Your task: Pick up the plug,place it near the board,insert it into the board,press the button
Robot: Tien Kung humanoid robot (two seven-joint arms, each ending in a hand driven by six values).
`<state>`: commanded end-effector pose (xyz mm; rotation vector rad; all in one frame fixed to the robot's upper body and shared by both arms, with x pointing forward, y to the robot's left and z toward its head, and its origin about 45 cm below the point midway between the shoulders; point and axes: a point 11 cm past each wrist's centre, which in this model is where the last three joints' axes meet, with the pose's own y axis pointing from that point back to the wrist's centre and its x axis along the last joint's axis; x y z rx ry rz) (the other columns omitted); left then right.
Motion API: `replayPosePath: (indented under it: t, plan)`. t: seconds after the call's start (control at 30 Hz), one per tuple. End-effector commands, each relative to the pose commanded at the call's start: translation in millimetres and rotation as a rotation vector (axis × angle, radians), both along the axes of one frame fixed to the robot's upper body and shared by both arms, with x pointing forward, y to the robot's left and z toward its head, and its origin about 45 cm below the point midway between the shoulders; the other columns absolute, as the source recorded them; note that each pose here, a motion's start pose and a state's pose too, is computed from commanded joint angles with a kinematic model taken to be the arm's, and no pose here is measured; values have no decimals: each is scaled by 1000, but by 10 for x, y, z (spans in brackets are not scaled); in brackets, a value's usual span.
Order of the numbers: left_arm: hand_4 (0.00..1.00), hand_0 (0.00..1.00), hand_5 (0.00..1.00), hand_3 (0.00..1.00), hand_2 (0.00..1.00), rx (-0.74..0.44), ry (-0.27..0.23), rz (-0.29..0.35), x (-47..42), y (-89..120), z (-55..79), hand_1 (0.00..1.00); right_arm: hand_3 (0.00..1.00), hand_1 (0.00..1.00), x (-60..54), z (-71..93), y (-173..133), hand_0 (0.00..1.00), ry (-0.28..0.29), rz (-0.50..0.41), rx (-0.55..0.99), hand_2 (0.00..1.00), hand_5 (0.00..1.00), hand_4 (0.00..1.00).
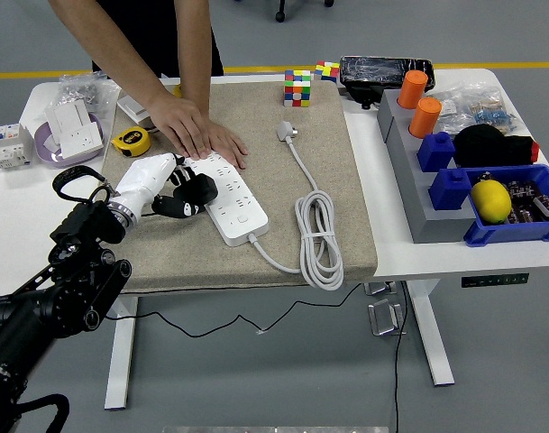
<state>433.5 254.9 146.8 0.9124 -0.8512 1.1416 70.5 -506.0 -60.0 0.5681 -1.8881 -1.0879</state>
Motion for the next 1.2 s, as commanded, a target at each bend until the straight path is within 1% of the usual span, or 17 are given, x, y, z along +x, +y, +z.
replayPosePath:
  t: [0.27, 0.83, 1.1, 1.13, 1.2]
  plan:
    - [626, 501, 90, 416, 378, 0, 4, 1, 4, -2, -6, 506, 755, 739, 13, 5, -4, 783, -3, -1, -1, 732, 998, 998]
    - [629, 502, 91, 416, 378, 10, 31, -10, -8, -21, -56, 510, 755, 739, 18, 7, -7, 783, -5, -3, -2, 731, 998, 998]
    - [629, 502, 90, 417, 378, 9, 28, -8, -2, -9, -45, 511, 755, 739, 10, 6, -9, 783, -4, -4, -1, 730, 998, 998]
    - [660, 508, 113, 437, 397, 9, 29, -8, -3, -7, -47, 516, 755, 739, 8, 5, -8, 784, -3, -4, -1, 730, 998, 998]
    - [660, 508, 113, 437, 397, 8, 32, -8, -7, 0, -54, 516, 755, 739, 5, 4, -7, 784, -3, -4, 0, 730, 998, 998]
